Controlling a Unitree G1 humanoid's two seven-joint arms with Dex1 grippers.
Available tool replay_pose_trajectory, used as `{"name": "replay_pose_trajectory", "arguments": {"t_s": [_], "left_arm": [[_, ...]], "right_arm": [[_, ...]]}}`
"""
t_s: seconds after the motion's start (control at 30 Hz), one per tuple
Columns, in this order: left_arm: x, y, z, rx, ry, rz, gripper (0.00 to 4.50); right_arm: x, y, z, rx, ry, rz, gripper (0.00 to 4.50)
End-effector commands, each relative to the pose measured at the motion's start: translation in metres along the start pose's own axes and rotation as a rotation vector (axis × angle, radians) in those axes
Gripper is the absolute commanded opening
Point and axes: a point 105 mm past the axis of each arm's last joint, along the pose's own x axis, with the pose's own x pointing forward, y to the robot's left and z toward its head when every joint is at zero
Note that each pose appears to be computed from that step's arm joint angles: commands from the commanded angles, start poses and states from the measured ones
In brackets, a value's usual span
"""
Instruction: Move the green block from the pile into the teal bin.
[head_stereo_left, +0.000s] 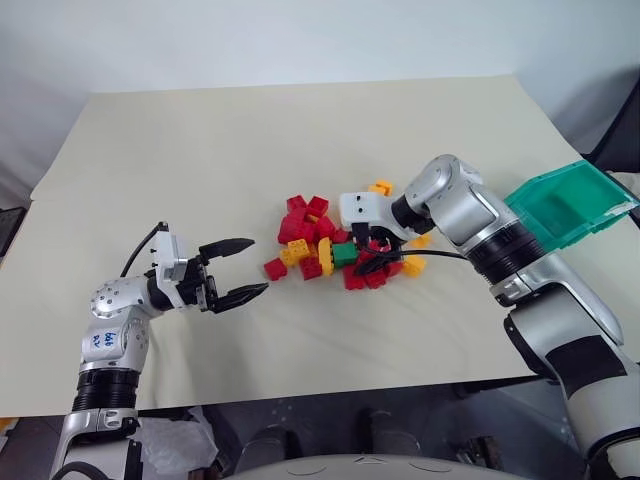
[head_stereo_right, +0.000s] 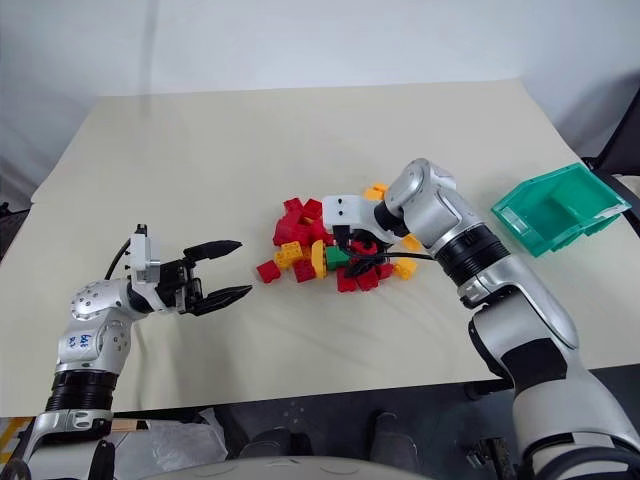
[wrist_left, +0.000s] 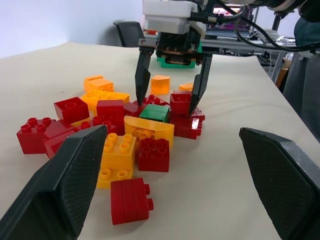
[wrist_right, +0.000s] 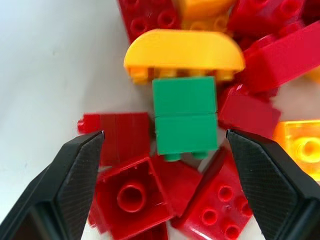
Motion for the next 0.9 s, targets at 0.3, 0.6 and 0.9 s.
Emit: {"name": "replay_pose_trajectory", "arguments": {"t_s": [0.3, 0.6, 0.9], "left_arm": [[0.000, 0.001, 0.011, 0.047, -0.035, 0.015, 4.50], [-0.001, 0.002, 0.012, 0.050, -0.035, 0.018, 4.50], [0.008, 0.000, 0.014, 0.047, -0.047, -0.014, 4.50]], "right_arm": [[0.011, -0.002, 0.018, 0.002, 0.007, 0.023, 4.08], [0.003, -0.005, 0.024, -0.011, -0.024, 0.006, 1.47], [-0.017, -0.012, 0.021, 0.016, -0.071, -0.065, 1.49]]}}
